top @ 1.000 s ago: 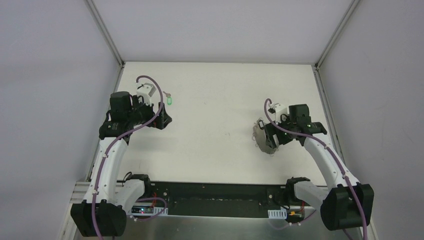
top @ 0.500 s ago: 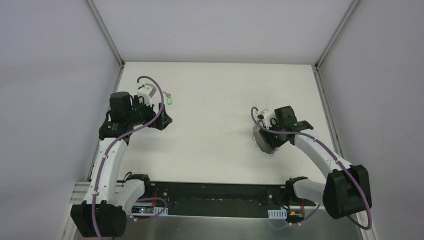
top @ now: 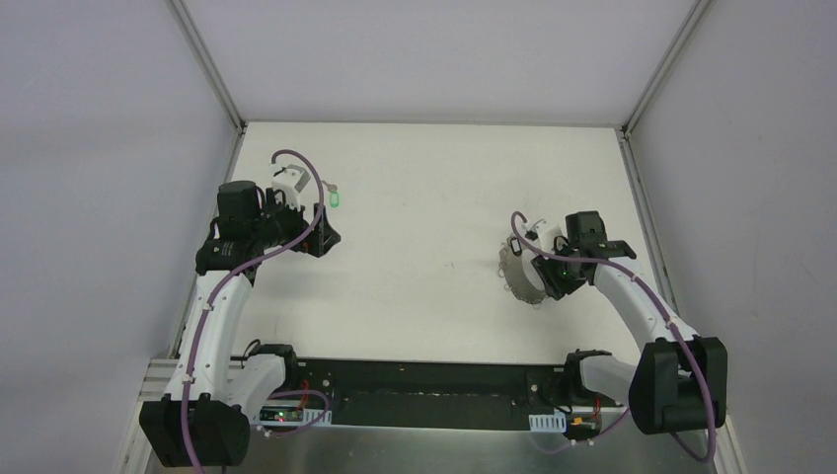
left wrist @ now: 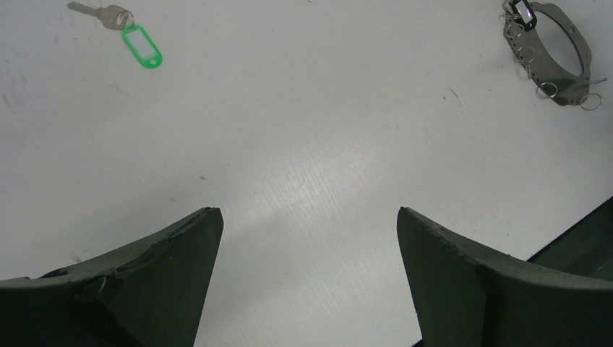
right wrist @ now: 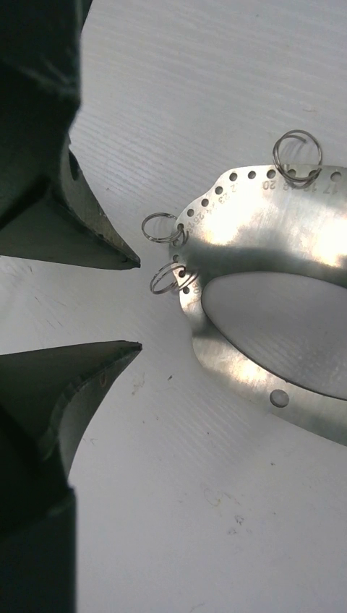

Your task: Put the keys on the keyring

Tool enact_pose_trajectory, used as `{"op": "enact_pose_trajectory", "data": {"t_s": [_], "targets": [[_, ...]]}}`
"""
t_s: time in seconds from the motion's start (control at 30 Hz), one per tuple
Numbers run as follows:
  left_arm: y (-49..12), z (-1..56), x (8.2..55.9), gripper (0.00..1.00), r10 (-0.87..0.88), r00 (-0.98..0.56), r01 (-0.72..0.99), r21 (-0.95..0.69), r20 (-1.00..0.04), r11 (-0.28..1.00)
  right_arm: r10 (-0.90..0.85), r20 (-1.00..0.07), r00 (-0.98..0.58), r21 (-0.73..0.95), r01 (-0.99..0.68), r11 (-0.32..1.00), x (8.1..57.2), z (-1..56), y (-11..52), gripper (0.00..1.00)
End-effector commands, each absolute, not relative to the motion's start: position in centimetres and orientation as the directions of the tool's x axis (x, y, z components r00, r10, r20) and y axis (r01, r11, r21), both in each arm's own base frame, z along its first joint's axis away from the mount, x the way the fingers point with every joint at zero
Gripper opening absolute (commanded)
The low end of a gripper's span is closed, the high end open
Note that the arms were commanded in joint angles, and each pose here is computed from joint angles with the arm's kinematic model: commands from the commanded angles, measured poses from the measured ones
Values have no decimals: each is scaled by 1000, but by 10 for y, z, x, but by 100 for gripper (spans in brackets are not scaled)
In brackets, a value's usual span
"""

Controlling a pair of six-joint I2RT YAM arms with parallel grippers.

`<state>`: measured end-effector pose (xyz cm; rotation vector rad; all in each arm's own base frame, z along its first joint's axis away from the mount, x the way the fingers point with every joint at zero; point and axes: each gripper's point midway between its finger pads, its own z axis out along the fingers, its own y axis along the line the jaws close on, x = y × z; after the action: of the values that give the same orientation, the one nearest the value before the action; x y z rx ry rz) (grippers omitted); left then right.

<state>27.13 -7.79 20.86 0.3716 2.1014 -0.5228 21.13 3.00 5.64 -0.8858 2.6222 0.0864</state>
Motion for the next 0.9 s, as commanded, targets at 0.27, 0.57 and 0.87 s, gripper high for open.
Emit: {"op": "enact_pose_trajectory", "data": {"t_s": [0.27, 0.57, 0.87], "targets": [[-84, 217, 268, 93, 79, -499, 498, -211, -863, 841, -640, -338, -690, 26, -687, 726, 207, 44, 38, 38], [-84, 216, 269, 93, 81, -503, 497, -212, -860, 841, -657, -329, -678, 36, -704, 709, 210, 33, 39, 36], [-84, 214, 270, 93, 79, -512, 494, -218, -855, 842, -669, -321, -671, 79, -723, 687, 205, 31, 44, 18]]}}
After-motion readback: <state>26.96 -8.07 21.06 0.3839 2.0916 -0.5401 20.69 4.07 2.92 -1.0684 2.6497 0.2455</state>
